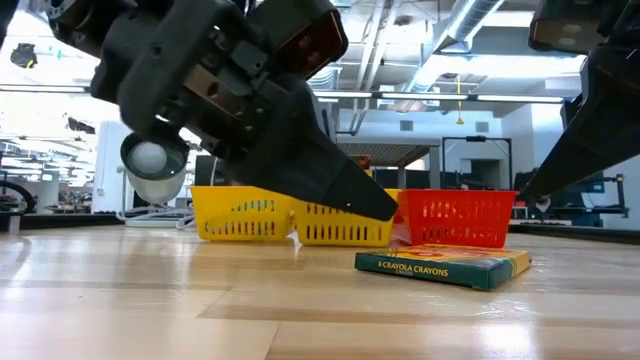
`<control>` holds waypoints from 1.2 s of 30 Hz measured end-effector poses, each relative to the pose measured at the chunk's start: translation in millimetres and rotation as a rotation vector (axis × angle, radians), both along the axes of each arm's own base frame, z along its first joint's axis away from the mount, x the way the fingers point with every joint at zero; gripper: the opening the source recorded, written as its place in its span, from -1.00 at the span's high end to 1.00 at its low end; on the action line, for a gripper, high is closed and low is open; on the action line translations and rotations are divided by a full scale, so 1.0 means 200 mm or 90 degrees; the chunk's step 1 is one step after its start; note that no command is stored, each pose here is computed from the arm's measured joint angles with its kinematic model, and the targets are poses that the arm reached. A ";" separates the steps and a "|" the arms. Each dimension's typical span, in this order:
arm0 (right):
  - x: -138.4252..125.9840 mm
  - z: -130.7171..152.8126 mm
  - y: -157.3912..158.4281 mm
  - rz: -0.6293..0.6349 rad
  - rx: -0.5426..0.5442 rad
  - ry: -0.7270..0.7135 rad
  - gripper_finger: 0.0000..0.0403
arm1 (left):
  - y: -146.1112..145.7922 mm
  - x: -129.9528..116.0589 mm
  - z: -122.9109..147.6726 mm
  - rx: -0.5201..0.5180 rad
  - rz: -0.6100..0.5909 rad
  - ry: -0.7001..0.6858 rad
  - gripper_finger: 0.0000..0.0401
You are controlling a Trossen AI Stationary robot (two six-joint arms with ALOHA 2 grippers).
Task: Pick & Place Office Desk Supplies
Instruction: Put the crayon box into the right yellow basket
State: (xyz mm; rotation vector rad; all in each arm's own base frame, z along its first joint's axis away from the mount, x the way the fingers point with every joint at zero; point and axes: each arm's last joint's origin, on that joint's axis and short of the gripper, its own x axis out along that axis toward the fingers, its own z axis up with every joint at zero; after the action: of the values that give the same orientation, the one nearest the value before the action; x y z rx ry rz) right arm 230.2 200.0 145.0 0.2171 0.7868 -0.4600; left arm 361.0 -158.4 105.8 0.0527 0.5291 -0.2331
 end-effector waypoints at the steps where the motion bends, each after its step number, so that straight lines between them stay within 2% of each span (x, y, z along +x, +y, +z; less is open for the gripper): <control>1: 0.00 0.00 0.00 0.000 0.000 0.000 -0.12 | 0.00 0.00 0.00 0.000 0.002 -0.001 1.00; 15: 0.00 0.00 0.00 0.000 0.000 0.000 -0.12 | 0.04 0.01 -0.01 0.011 0.014 0.016 1.00; 21: 0.00 0.00 0.00 0.000 0.000 0.000 -0.12 | 0.04 0.01 -0.05 0.014 0.015 0.030 1.00; 36: 0.00 0.00 -0.01 -0.008 0.002 0.001 -0.12 | 0.03 0.02 -0.11 -0.004 0.021 0.032 1.00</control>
State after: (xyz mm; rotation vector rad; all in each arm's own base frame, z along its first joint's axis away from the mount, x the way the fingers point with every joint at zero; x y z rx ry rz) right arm 230.0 199.0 144.9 0.2248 0.7880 -0.4711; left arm 364.5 -153.3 84.6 0.0322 0.5790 -0.2050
